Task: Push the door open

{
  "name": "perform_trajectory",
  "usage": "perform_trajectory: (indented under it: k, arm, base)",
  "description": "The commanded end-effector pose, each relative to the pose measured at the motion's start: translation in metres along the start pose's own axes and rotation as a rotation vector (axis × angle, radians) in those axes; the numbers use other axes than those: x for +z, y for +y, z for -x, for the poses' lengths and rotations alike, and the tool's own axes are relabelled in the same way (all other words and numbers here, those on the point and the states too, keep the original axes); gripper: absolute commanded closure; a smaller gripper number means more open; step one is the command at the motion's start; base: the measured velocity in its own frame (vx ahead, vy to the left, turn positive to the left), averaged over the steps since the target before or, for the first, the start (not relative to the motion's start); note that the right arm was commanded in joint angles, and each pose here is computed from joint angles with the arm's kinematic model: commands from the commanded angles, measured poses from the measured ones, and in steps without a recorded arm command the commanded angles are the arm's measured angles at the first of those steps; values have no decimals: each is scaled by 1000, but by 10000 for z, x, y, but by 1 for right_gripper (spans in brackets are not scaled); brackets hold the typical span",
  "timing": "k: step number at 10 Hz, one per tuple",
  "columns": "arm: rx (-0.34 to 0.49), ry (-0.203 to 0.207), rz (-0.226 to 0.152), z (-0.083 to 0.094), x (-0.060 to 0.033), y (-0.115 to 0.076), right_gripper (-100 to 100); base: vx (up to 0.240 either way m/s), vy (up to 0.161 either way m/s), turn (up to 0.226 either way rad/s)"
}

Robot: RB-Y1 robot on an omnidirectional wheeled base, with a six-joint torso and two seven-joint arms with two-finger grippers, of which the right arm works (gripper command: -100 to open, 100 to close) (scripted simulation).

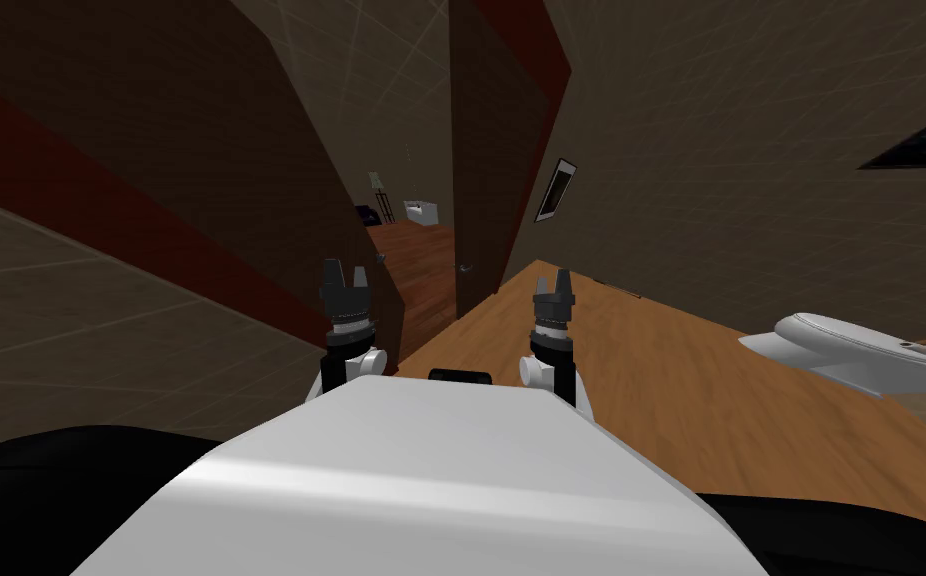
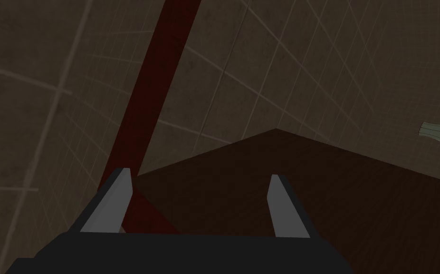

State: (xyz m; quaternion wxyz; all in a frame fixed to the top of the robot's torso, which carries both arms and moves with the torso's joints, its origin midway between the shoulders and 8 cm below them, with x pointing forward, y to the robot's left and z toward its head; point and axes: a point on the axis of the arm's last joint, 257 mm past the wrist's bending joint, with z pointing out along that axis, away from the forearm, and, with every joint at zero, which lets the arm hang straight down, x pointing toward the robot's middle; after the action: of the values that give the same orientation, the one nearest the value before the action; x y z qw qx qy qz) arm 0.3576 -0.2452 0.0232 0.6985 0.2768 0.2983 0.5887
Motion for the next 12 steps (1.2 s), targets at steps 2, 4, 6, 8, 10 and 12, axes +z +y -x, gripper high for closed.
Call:
perform_trajectory:
  k: [2,4,6,8,10,12]
  arm:
    - [11,17,-20,-69,-23,-158,-100]
    - [19,29,-34,-117,-41,-267,-100]
    - [30,44,-53,-182,-68,-416,-100]
    - [41,61,-73,-253,-99,-571,-100]
    - [54,80,-99,-338,-143,-762,-100]
    - [68,99,-121,-427,-182,-935,-100]
  base:
    - [75,-58,57]
    - [60,1,41]
    - [61,-18,61]
    - [74,-44,66]
    - [88,-49,71]
    - [103,-50,85]
